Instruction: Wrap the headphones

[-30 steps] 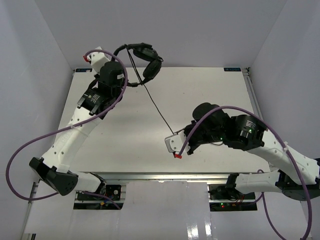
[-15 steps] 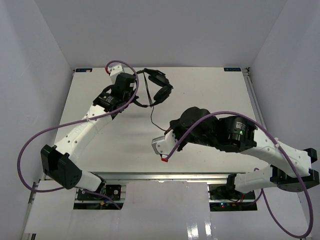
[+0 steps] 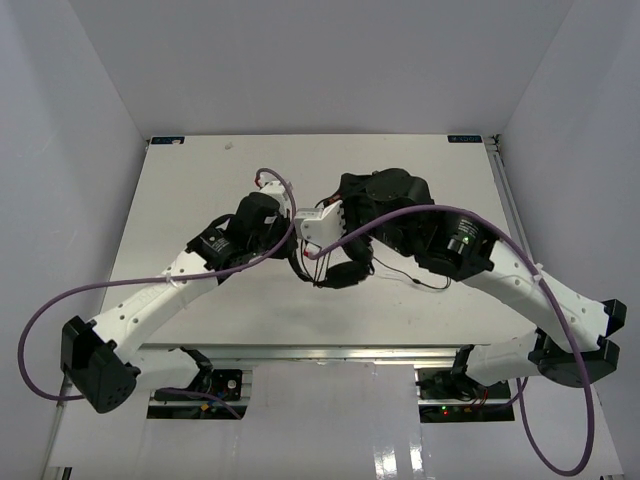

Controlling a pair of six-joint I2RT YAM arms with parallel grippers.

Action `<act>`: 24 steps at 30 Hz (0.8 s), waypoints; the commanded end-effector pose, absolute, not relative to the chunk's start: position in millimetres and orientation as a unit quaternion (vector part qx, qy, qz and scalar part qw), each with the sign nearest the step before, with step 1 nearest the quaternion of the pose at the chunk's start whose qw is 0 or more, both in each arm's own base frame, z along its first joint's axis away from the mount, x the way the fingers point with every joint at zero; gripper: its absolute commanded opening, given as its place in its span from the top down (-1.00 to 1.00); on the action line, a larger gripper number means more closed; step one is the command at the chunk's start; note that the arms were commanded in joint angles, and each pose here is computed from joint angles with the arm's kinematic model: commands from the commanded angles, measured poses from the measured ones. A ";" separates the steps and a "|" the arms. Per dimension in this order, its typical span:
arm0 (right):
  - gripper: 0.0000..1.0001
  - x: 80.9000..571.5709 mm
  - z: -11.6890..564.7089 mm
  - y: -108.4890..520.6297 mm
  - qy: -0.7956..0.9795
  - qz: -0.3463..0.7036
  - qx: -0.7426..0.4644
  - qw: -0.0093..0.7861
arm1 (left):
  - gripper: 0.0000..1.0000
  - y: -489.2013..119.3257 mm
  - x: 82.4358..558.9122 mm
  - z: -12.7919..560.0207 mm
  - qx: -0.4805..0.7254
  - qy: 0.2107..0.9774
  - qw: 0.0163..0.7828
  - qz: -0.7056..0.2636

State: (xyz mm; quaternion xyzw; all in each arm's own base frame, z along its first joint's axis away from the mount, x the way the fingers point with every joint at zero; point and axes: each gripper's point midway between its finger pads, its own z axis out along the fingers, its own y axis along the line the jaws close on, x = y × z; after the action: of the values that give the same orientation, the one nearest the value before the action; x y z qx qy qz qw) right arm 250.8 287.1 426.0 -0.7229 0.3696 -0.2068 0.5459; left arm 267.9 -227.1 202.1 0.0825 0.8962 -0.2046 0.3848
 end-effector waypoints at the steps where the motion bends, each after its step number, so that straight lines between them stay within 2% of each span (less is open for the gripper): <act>1: 0.85 281.7 442.9 290.0 0.406 -0.178 -0.678 0.586 | 1.00 -256.1 234.5 237.8 0.158 0.852 0.401 -0.297; 14: 0.85 329.9 420.1 248.0 0.493 -0.109 -0.632 0.587 | 1.00 -247.1 206.8 250.6 0.170 0.836 0.408 -0.325; 24: 0.85 321.4 375.8 228.8 0.523 -0.039 -0.629 0.573 | 1.00 -248.4 213.9 291.3 0.168 0.821 0.436 -0.327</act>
State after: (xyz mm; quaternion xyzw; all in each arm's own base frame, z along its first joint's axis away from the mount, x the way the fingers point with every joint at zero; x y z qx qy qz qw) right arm 326.8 231.2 371.5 -0.6514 0.5227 -0.0808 0.5439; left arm 214.0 -241.1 241.9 0.1644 0.8536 -0.2914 0.3992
